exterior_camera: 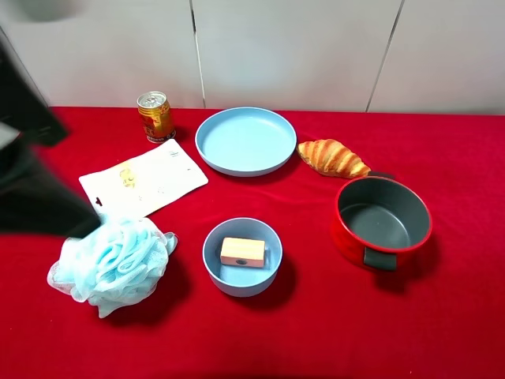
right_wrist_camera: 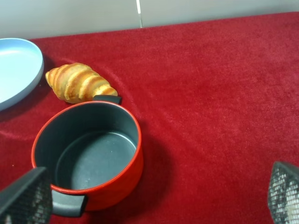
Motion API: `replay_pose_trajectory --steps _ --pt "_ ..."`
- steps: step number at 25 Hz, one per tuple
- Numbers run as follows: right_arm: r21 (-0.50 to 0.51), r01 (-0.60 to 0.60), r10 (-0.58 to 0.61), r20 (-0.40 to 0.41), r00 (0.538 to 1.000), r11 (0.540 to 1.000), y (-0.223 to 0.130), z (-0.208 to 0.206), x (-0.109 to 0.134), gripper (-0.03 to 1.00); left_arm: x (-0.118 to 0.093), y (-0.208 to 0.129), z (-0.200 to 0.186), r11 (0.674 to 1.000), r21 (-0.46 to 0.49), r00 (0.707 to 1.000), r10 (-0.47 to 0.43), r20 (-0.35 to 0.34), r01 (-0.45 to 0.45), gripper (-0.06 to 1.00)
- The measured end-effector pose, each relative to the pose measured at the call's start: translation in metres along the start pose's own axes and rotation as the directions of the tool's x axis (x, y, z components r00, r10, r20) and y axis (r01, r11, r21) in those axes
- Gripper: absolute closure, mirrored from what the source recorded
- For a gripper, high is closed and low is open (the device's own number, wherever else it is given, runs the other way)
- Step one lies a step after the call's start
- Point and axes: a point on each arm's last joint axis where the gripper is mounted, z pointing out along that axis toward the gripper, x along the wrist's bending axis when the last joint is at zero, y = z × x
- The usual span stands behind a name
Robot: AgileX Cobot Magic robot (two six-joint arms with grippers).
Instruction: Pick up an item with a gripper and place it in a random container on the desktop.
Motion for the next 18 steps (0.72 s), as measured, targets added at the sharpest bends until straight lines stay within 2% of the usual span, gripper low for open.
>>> replay_pose_trajectory --steps 8,12,15,18 --pt "0.000 0.000 0.000 0.000 1.000 1.000 0.000 0.000 0.000 0.28 -0.006 -0.080 -0.016 0.993 -0.119 1.000 -0.010 -0.022 0.008 0.02" --pt "0.000 0.000 0.000 0.000 1.000 1.000 0.000 0.000 0.000 0.28 -0.005 -0.108 -0.018 0.984 -0.176 0.998 -0.023 -0.064 0.011 0.02" --pt "0.000 0.000 0.000 0.000 1.000 1.000 0.000 0.000 0.000 0.28 -0.002 -0.123 -0.016 0.977 -0.203 0.990 -0.088 -0.112 0.064 0.02" --pt "0.000 0.000 0.000 0.000 1.000 1.000 0.000 0.000 0.000 0.28 0.001 -0.136 -0.012 0.959 -0.237 0.966 -0.198 -0.165 0.156 0.02"
